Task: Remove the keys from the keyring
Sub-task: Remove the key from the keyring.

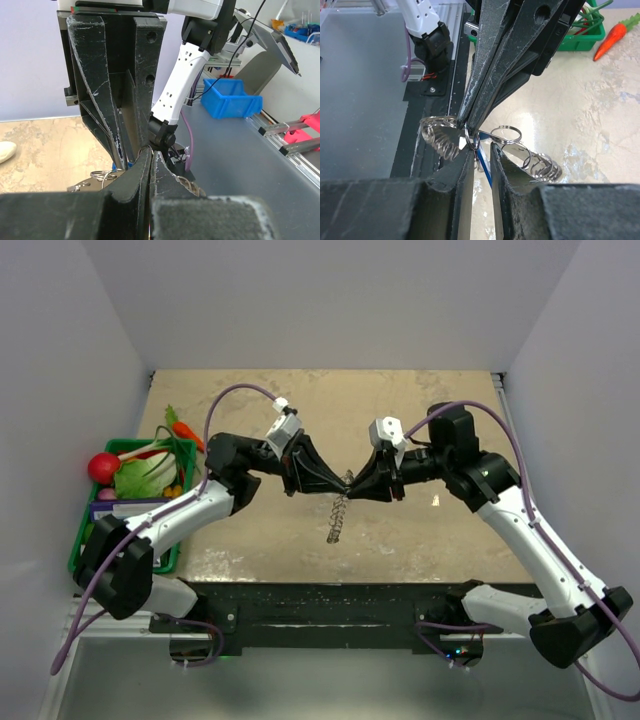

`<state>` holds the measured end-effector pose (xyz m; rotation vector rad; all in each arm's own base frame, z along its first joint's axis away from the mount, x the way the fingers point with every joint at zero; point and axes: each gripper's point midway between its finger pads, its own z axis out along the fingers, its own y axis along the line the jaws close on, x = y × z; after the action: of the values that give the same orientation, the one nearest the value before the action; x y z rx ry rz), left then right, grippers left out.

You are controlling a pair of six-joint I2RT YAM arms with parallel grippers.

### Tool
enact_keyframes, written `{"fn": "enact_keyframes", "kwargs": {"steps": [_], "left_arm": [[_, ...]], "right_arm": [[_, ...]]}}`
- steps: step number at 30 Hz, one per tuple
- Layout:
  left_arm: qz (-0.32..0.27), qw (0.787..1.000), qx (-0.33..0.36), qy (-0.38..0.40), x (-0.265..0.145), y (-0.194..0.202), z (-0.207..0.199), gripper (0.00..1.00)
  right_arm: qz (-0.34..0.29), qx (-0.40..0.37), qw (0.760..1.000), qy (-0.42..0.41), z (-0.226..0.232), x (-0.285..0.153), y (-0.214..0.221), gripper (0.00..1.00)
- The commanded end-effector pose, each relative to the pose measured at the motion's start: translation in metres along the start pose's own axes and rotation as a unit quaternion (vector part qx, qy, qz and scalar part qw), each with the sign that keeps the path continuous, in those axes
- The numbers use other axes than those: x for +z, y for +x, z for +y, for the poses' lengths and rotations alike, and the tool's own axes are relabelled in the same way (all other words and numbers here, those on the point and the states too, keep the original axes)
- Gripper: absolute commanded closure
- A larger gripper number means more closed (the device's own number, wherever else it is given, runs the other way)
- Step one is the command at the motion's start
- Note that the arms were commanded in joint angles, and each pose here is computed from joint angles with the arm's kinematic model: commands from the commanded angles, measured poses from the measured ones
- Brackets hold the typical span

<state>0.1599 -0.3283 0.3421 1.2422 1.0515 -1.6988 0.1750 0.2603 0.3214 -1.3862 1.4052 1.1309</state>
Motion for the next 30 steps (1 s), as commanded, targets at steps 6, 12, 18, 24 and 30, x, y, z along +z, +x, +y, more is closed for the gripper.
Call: {"fn": "enact_keyframes", "kwargs": {"steps": [6, 12, 18, 24, 30], "left_arm": [[0.001, 1.000, 0.008, 0.008, -0.002, -0.001, -0.009, 1.00], [-0.003, 1.000, 0.006, 0.000, -0.004, -0.001, -0.006, 1.00], [-0.007, 1.000, 0.008, -0.003, -0.005, -0.003, -0.005, 1.00], [0.004, 1.000, 0.009, -0.017, -0.007, 0.002, 0.004, 0.86], [0.019, 0.999, 0.008, -0.032, -0.010, 0.001, 0.012, 0.64]], "right_arm": [[-0.047, -0.083, 0.995, -0.004, 0.007, -0.011, -0.045, 0.82], [-0.051, -0.086, 0.995, -0.016, 0.012, -0.010, -0.042, 0.87], [-0.045, -0.085, 0.995, -0.018, 0.009, -0.008, -0.037, 1.00], [-0.030, -0.081, 0.996, -0.001, 0.003, -0.010, -0.037, 1.00], [0.008, -0.070, 0.997, 0.018, -0.004, -0.013, -0.027, 1.00]]}}
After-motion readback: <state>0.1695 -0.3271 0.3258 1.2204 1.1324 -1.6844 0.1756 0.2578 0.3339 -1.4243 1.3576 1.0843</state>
